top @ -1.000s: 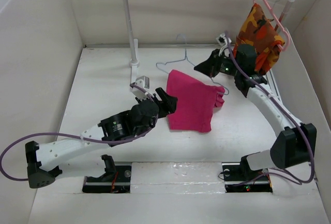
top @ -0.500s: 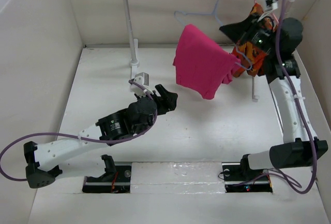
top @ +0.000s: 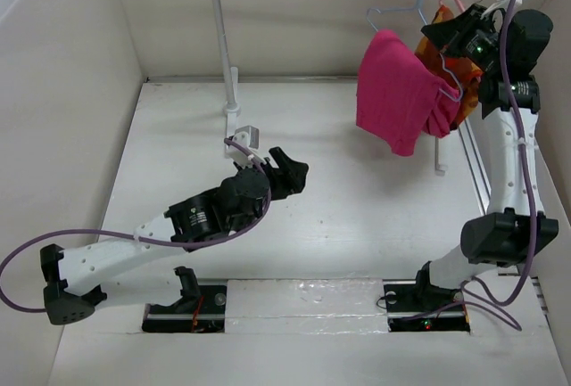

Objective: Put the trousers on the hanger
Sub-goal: Place the hanger at the clothesline, then reset both arms

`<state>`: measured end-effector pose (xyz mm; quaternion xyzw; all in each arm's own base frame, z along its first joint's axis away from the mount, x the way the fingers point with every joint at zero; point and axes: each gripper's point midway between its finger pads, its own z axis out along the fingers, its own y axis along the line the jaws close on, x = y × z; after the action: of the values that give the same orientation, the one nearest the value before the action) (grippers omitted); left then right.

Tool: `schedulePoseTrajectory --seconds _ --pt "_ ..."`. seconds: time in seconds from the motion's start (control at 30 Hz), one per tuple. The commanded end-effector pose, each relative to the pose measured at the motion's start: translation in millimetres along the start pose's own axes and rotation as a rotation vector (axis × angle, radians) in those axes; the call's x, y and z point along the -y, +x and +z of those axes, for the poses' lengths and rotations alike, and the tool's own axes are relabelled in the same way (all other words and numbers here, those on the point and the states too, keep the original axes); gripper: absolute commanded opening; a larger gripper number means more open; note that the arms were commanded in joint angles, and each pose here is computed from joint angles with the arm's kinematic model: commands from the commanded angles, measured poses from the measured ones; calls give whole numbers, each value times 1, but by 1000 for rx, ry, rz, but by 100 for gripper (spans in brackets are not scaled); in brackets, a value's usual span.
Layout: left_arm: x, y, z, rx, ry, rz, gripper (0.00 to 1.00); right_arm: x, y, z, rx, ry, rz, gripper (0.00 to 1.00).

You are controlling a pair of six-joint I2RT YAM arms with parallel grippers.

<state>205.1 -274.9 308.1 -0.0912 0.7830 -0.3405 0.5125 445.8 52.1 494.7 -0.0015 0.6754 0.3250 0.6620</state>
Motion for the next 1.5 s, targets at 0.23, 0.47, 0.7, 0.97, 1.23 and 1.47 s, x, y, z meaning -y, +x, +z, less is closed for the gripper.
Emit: schedulePoseTrajectory --seconds 0.23,0.47,0.7,0.97,1.23,1.47 --pt "2 -13 -4 33 6 19 60 25 -63 -9 213 56 -71 0" --pt "-2 18 10 -34 -2 12 65 69 -47 -4 171 153 -46 0" --pt "4 49 28 -112 -6 28 69 92 -2 12 55 178 -40 0" --pt "-17 43 66 -208 25 -63 75 85 -7 -4 34 169 -55 56" --pt "-53 -30 76 -114 -74 -43 77 65 -55 -49 51 165 -207 100" --pt "-58 -49 53 -71 -84 -53 79 -30 11 -61 -19 -102 -252 100"
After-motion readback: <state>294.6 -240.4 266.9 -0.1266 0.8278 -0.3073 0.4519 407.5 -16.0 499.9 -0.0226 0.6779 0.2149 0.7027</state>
